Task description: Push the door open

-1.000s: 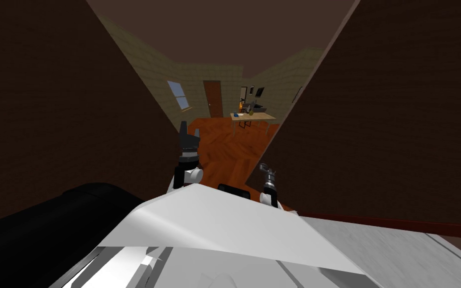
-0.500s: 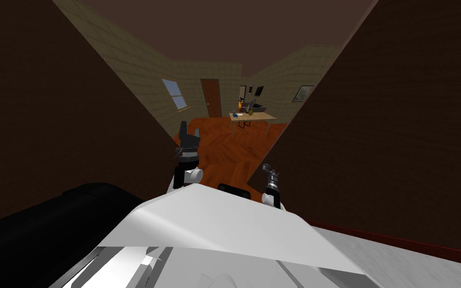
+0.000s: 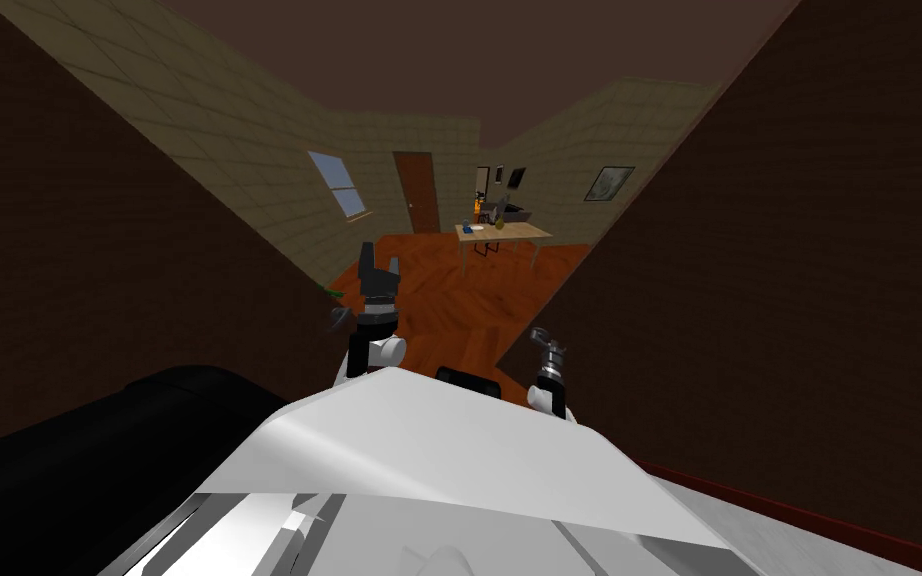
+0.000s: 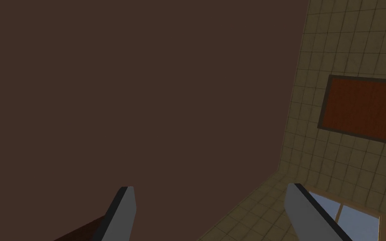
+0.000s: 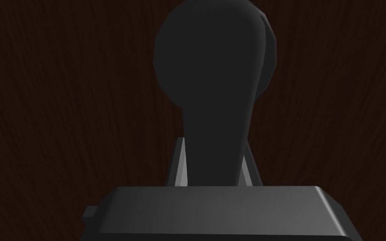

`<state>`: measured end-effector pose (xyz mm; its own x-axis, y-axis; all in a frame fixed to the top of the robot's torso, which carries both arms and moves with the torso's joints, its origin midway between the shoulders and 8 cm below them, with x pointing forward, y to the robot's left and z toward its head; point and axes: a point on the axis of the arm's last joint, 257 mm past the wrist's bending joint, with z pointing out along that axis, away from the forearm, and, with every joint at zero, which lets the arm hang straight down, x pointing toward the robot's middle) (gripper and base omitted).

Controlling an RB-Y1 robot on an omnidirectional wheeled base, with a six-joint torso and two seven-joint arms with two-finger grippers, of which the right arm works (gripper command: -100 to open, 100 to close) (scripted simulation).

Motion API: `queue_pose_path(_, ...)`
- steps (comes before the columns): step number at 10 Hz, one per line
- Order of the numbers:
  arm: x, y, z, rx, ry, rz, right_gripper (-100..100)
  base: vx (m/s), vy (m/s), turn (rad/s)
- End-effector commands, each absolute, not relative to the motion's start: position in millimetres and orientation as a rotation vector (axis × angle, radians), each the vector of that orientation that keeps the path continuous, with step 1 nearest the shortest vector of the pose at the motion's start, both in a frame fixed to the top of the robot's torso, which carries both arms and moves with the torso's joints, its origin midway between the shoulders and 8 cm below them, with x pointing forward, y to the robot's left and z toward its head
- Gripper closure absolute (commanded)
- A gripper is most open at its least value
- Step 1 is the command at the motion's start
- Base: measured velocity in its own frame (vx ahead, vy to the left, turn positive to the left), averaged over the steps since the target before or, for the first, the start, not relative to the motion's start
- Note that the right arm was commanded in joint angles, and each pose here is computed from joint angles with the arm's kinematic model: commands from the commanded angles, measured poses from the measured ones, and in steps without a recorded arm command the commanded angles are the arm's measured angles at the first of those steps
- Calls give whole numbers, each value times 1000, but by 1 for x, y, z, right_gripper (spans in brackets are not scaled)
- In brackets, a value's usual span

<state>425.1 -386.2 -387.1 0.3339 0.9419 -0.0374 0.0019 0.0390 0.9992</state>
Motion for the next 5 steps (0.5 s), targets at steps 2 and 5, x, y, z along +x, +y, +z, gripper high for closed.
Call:
queue_pose_path(2,416,-409,-385,1331,936,889,100,142,40,-71)
queue_pose_path(5,409,-427,-385,1351,896,855,100,194,56,-74)
